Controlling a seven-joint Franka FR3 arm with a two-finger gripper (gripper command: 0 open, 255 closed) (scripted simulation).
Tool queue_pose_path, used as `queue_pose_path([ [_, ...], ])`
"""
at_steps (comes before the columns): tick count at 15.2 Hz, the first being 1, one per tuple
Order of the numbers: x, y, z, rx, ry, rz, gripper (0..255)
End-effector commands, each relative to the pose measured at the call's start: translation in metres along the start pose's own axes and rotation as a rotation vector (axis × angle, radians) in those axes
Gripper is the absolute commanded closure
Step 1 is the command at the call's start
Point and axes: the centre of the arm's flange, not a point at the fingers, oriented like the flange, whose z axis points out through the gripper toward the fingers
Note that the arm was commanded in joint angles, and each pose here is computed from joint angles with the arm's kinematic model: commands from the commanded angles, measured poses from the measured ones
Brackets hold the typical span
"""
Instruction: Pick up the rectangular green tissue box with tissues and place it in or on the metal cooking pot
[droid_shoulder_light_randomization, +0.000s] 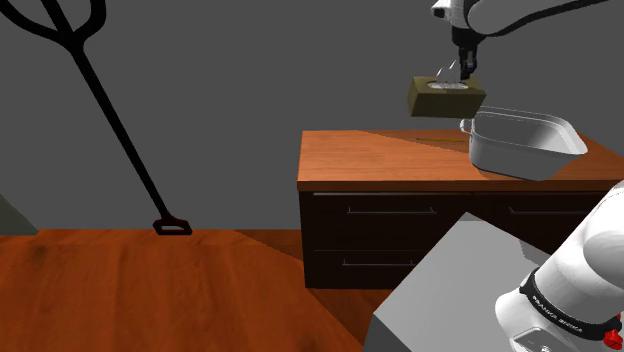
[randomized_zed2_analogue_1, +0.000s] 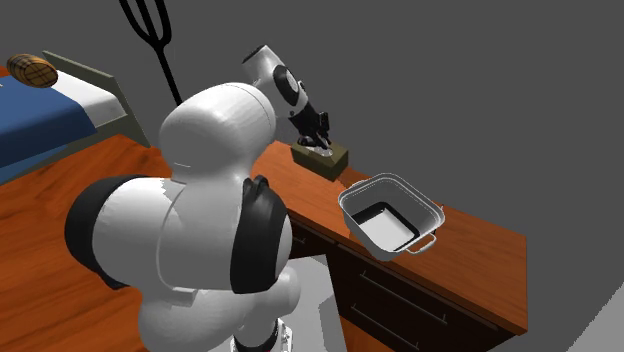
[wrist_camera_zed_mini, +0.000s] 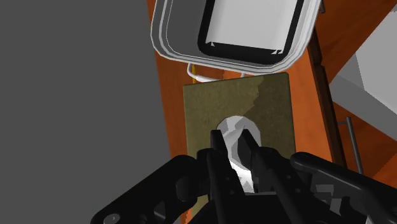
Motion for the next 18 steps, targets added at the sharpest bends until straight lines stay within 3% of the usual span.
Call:
queue_pose_path([
  [1, -0.002, 0.006, -0.009, 0.000, 0.000, 0.000, 255],
  [3, -0.004, 0.010, -0.015, 0.000, 0.000, 0.000, 255],
  [18, -0.188, 0.065, 0.035, 0.000, 0.000, 0.000, 255],
])
